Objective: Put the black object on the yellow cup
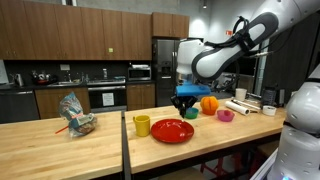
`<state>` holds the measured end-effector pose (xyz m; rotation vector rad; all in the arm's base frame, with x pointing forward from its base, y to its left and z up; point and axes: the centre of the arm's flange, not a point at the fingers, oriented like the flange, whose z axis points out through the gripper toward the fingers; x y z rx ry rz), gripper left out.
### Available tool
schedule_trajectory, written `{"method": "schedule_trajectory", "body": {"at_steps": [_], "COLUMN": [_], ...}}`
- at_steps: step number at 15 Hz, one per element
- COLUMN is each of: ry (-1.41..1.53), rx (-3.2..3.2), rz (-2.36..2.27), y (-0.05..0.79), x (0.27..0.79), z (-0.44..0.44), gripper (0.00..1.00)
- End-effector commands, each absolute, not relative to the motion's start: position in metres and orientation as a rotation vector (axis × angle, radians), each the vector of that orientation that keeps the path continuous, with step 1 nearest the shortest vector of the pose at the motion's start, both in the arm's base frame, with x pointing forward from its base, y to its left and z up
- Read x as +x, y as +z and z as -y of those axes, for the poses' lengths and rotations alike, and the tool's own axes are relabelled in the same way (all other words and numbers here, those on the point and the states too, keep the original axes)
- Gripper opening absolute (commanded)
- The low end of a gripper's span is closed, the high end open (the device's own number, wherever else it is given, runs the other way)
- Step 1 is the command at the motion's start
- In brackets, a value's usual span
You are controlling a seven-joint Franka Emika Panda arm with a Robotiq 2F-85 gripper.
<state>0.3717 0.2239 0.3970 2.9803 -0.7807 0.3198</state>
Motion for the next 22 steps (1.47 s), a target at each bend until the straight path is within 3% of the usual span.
{"method": "schedule_trajectory", "body": {"at_steps": [1, 11, 22], "ry": [0.256, 0.211, 0.141], "rx": [3.0, 3.129, 3.081], "rz": [0.7, 0.493, 0.407], "y": [0.396, 0.407, 0.401], "x": [0.389, 0.415, 0.502], "z": [-0.262, -0.339, -0.389], "gripper": [0.05, 0.05, 0.05]}}
